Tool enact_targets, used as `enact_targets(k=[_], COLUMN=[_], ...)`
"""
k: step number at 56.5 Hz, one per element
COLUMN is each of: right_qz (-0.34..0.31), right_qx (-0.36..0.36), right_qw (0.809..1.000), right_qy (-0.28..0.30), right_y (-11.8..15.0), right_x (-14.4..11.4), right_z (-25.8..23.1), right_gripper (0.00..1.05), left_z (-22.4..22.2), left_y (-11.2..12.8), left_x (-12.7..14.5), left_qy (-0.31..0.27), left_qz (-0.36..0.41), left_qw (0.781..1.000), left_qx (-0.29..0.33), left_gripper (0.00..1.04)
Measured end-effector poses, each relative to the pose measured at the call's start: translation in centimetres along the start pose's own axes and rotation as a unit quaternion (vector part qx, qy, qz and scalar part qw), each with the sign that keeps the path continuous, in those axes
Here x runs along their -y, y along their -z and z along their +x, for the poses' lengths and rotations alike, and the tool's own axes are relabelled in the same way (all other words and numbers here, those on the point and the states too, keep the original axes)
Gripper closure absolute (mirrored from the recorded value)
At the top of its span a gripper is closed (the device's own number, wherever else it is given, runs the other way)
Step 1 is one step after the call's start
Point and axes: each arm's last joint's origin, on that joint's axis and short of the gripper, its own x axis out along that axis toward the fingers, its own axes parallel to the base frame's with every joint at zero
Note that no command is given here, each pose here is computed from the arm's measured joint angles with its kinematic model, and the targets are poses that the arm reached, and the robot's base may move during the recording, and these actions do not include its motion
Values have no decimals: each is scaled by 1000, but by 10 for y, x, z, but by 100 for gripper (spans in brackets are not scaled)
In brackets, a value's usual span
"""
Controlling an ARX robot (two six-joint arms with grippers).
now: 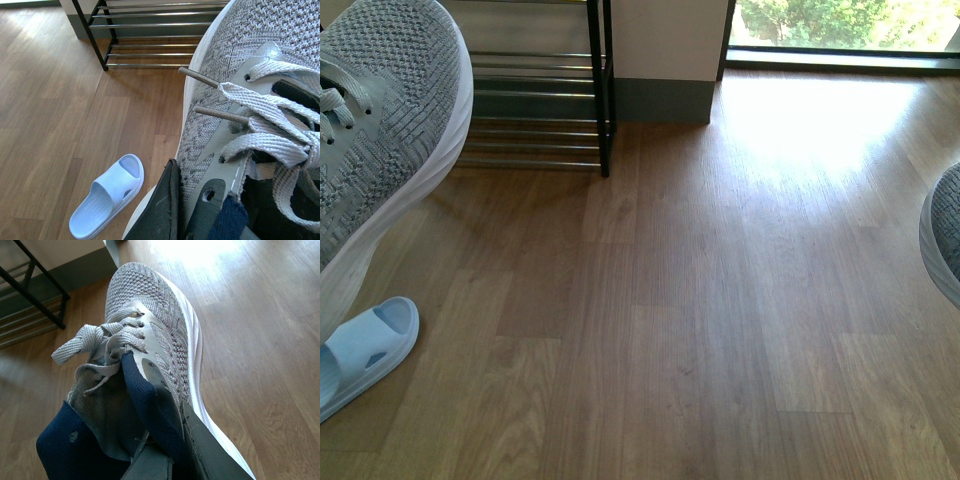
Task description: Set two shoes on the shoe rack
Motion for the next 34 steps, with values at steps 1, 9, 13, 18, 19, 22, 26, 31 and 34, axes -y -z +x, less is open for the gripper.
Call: enact_targets(k=[1, 9, 13, 18, 19, 22, 26, 31, 34], right_qz=[0, 0, 0, 0, 0, 0, 0, 0, 0], right_qx=[0, 0, 0, 0, 0, 0, 0, 0, 0], right_qw=[1000, 1000, 1000, 1000, 1000, 1000, 1000, 1000, 1000], right_qy=[0, 0, 0, 0, 0, 0, 0, 0, 0], right_y=[0, 0, 0, 0, 0, 0, 0, 0, 0], right_x=[0, 0, 0, 0, 0, 0, 0, 0, 0], right_z=[0, 0, 0, 0, 0, 0, 0, 0, 0], right_gripper=[104, 104, 104, 104, 104, 104, 104, 104, 104], left_z=[0, 0, 0, 0, 0, 0, 0, 0, 0], left_y=[0, 0, 0, 0, 0, 0, 0, 0, 0], left_x=[0, 0, 0, 0, 0, 0, 0, 0, 0], left_qy=[0, 0, 0, 0, 0, 0, 0, 0, 0], left_qz=[0, 0, 0, 0, 0, 0, 0, 0, 0], left_qw=[1000, 1000, 1000, 1000, 1000, 1000, 1000, 1000, 1000], left_qx=[0, 0, 0, 0, 0, 0, 0, 0, 0], left_gripper=[103, 103, 103, 103, 103, 103, 103, 103, 103])
